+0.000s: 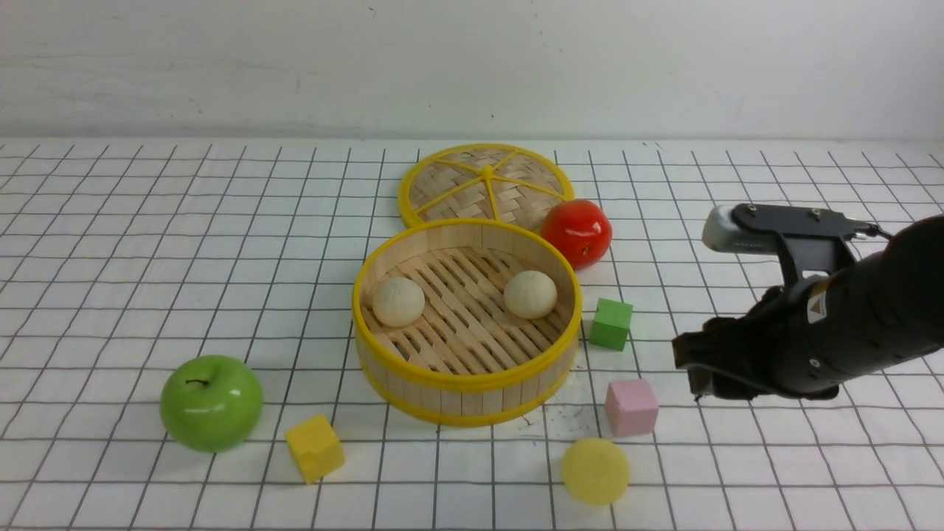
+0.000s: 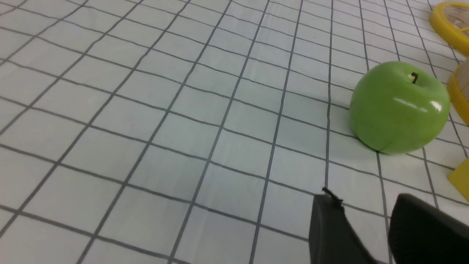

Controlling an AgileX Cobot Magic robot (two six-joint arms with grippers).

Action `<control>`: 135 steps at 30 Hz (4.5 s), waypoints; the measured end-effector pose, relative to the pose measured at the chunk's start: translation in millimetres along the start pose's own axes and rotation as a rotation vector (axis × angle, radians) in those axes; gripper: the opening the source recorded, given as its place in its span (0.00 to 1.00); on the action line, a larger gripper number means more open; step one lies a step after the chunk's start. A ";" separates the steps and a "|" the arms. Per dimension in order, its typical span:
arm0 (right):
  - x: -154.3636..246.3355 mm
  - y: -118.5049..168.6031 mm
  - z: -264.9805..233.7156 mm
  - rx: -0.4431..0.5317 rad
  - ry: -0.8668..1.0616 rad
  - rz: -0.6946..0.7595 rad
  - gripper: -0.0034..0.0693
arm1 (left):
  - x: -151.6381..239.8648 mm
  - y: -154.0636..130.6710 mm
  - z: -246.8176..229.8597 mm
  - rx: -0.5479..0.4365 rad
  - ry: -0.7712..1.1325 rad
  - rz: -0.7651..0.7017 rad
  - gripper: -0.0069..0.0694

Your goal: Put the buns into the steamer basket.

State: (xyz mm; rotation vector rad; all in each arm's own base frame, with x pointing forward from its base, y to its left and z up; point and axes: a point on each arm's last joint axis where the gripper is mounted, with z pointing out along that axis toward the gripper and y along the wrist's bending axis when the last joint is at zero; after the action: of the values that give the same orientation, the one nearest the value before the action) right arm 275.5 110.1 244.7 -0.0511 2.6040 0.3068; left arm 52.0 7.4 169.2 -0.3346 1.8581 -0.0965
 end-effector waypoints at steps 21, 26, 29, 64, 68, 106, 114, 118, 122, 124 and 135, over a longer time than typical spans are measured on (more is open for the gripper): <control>19.5 43.2 15.3 -0.207 0.096 -0.147 0.56 | 0.0 0.0 0.0 0.000 0.000 0.000 0.40; 23.9 53.9 19.3 -0.230 0.096 -0.178 0.53 | 0.0 0.0 0.0 0.000 0.000 0.000 0.40; 25.0 54.1 30.4 -0.219 0.106 -0.175 0.51 | 0.0 0.0 0.0 0.000 0.000 0.000 0.40; 29.9 52.2 70.6 -0.188 0.132 -0.144 0.03 | 0.0 0.0 0.0 0.000 0.000 0.000 0.40; 26.0 54.6 59.9 -0.205 0.114 -0.143 0.03 | 0.0 0.0 0.0 0.000 0.000 0.000 0.40; -67.1 108.9 124.6 -0.309 -0.017 -0.123 0.14 | 0.0 0.0 0.0 0.000 0.000 0.000 0.40; -67.7 109.6 120.9 -0.314 -0.015 -0.124 0.49 | 0.0 0.0 0.0 0.000 0.000 0.000 0.40; -68.0 110.7 109.0 -0.321 0.004 -0.149 0.66 | 0.0 0.0 0.0 0.000 0.000 0.000 0.40; -69.2 111.5 91.5 -0.319 0.034 -0.210 0.76 | 0.0 0.0 0.0 0.000 0.000 0.000 0.40; -70.4 111.6 75.1 -0.318 0.042 -0.243 0.77 | 0.0 0.0 0.0 0.000 0.000 0.000 0.40; -73.1 89.8 -39.8 -0.140 0.020 -0.251 0.72 | 0.0 0.0 0.0 0.000 0.000 0.000 0.40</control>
State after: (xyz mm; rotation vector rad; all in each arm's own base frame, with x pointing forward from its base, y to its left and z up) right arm 311.0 186.9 333.1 -0.4275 2.5555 0.3980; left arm 52.0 7.4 169.2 -0.3346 1.8581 -0.0965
